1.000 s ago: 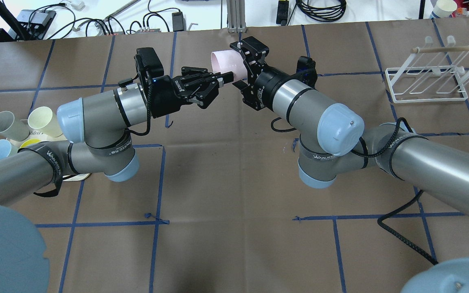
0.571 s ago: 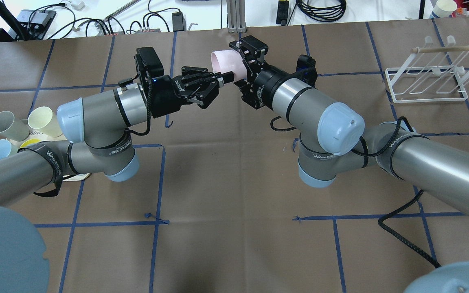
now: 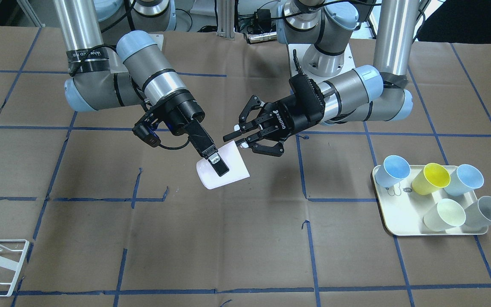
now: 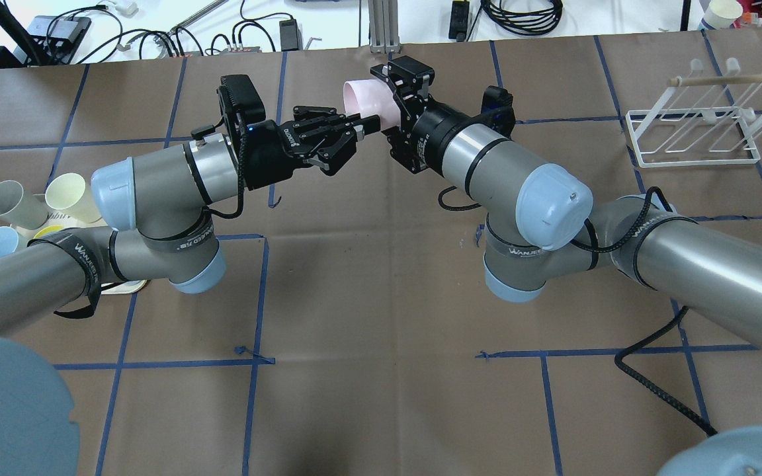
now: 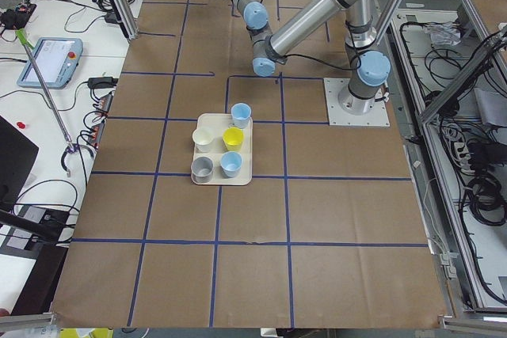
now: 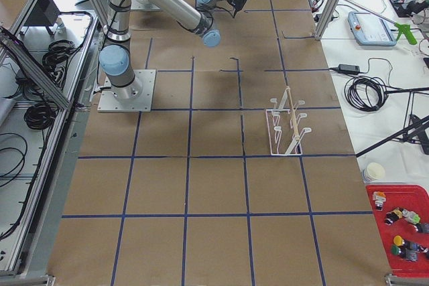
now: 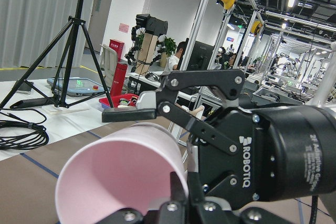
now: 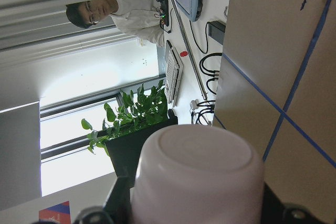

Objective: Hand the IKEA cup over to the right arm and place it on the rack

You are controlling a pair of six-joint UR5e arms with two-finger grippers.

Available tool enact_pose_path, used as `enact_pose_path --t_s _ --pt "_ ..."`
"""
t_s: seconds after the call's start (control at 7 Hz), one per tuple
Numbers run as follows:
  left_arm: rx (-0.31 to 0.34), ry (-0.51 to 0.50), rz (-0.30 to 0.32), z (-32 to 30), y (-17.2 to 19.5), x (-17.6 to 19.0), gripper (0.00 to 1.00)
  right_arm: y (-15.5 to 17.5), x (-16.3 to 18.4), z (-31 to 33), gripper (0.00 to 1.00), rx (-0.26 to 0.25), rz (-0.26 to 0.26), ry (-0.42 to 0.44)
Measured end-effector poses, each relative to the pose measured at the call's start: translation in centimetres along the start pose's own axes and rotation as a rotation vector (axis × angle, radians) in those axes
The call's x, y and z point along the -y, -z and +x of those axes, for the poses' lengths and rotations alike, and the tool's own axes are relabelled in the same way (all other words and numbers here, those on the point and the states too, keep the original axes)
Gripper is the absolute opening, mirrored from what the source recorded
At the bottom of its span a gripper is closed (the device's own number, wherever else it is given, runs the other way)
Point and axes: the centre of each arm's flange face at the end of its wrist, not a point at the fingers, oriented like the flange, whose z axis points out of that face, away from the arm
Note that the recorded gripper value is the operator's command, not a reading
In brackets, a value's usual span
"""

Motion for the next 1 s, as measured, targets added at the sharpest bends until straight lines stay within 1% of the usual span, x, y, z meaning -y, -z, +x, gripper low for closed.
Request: enact_pose_path --t_s 0.14,0.29,0.43,0.57,1.0 --pt "0.000 0.008 0.001 0.0 0.0 0.1 0.70 0.0 0.0 0.0 0.66 0.000 -0.001 0.000" --pt "0.000 0.017 0.001 0.0 0.0 0.1 0.78 0.0 0.0 0.0 0.63 0.001 -0.002 0.000" --pt "0.000 0.028 0.003 0.1 0.0 0.3 0.93 0.0 0.0 0.0 0.60 0.000 -0.004 0.000" --pt "0.001 0.038 0.004 0.2 0.1 0.5 0.99 0.0 -0.1 0.0 0.59 0.000 -0.007 -0.001" --pt "0.011 0.098 0.010 0.0 0.6 1.2 0.99 -0.2 0.1 -0.6 0.55 0.011 -0.009 0.003"
